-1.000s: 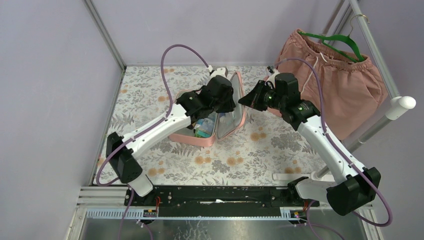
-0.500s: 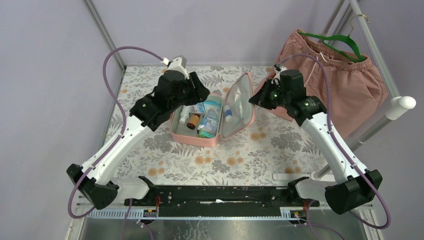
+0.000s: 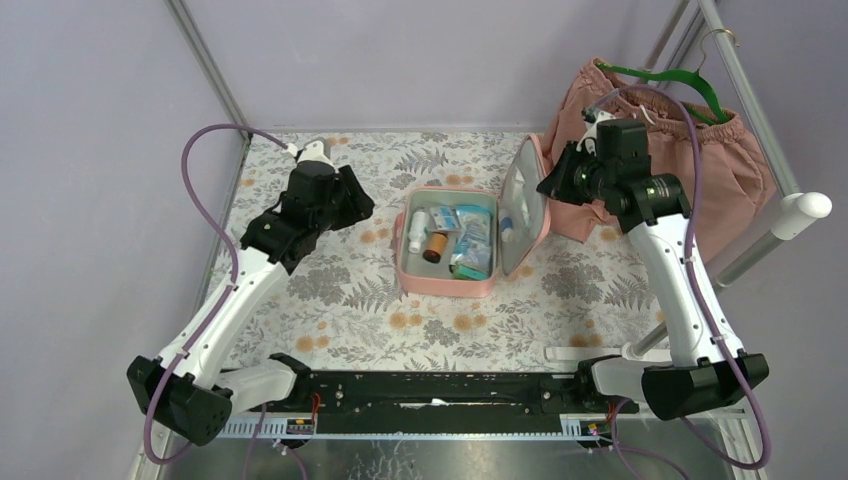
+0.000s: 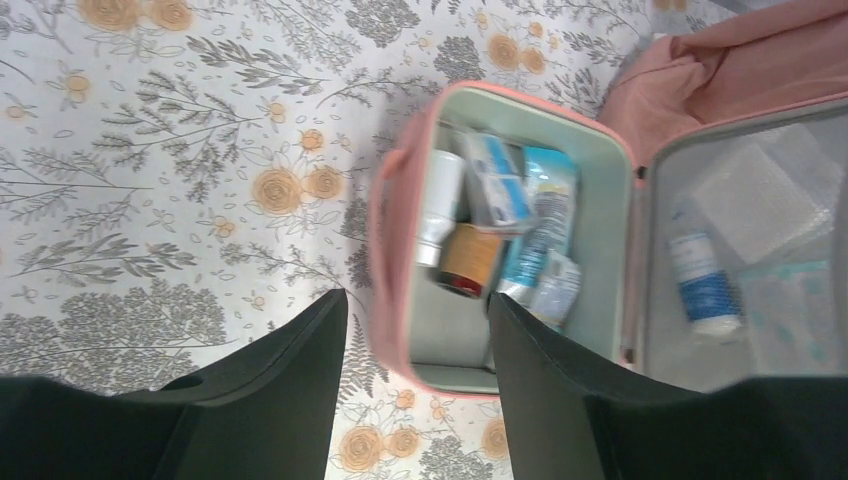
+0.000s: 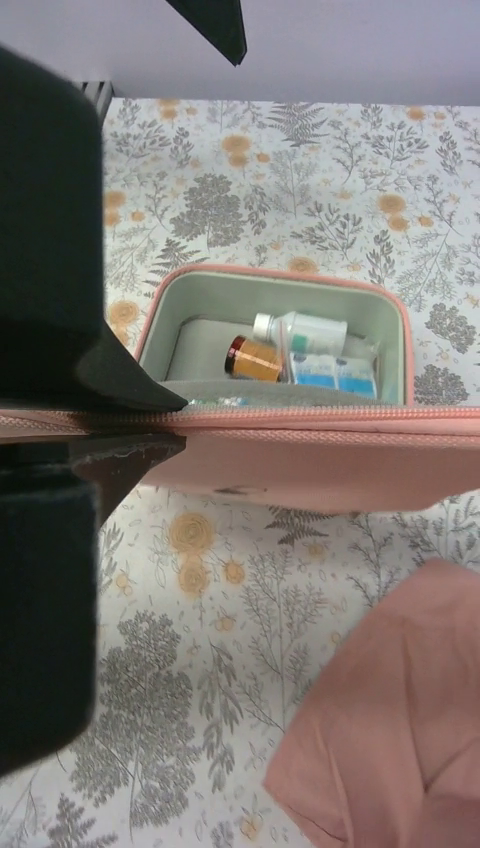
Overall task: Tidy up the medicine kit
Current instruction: Close the medicine box at the center of the board.
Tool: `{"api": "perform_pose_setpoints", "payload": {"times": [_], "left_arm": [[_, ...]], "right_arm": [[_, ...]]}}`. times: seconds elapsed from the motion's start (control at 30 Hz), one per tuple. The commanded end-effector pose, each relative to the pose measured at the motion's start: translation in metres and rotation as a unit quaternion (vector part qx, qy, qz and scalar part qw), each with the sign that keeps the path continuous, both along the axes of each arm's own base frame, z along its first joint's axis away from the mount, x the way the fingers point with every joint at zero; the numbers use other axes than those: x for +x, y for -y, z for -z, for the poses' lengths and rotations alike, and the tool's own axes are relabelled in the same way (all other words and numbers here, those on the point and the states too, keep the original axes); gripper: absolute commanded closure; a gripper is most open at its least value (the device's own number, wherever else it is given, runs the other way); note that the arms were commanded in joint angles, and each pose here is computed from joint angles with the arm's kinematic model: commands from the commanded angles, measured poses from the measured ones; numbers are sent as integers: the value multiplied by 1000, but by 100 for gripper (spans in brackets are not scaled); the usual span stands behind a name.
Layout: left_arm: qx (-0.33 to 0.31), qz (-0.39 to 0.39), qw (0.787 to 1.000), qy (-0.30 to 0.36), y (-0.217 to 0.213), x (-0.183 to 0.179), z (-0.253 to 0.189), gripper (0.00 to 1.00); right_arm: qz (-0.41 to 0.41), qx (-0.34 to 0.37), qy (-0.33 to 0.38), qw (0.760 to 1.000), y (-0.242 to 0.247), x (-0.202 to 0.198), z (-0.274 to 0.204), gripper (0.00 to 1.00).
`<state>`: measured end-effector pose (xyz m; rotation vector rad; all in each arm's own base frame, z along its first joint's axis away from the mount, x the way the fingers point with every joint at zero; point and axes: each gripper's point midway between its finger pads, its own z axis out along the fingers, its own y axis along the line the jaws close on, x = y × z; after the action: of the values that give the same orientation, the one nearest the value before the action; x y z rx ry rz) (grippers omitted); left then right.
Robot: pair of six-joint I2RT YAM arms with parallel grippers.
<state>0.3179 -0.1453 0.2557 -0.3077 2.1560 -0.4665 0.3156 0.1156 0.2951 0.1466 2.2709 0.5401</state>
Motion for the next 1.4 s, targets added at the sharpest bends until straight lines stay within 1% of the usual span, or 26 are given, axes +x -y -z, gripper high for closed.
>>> {"api": "perform_pose_setpoints", "payload": {"times": [0.0,0.1,0.23,0.4,0.57,0.6,0.63,0.73,0.8,0.83,0.87,1.03,1.1,1.2,1.27,1.37], "left_arm": [[24,-6,1000,-2,-18,-4,8,37],[36,-7,999,-8,-26,-6,17,36],[53,-12,998,-18,-37,-10,29,35],[65,-18,997,-23,-46,-13,40,35],[67,-17,997,-34,-47,-15,53,35],[67,-18,997,-35,-47,-15,54,35],[67,-19,997,-36,-48,-16,55,35],[64,-21,997,-35,-49,-18,56,35],[61,-21,997,-33,-49,-20,55,34],[59,-22,997,-33,-49,-21,55,34],[59,-22,997,-35,-50,-23,57,34],[54,-24,997,-44,-50,-28,65,34],[53,-24,997,-47,-50,-29,68,34],[51,-24,997,-51,-50,-30,71,34],[48,-17,997,-51,-47,-31,72,34],[40,6,998,-45,-39,-30,71,33]], "right_arm": [[-20,-22,64,998,4,19,-40,100],[-58,15,54,997,-16,24,-40,100],[-94,74,24,993,-43,28,-28,100],[-118,99,5,988,-79,25,-12,100],[-144,118,-16,982,-127,19,7,100],[-150,125,-17,981,-137,19,10,99],[-152,136,-22,979,-147,19,14,96],[-170,171,-40,970,-176,17,26,93],[-184,185,-52,964,-194,16,34,85],[-194,186,-63,961,-204,14,42,78],[-205,189,-68,958,-212,12,44,74],[-247,210,-85,942,-237,3,45,59],[-252,211,-82,941,-238,3,41,55],[-253,191,-71,946,-232,2,36,53],[-247,161,-58,954,-222,2,34,52],[-215,95,-32,971,-194,4,36,51]]}}
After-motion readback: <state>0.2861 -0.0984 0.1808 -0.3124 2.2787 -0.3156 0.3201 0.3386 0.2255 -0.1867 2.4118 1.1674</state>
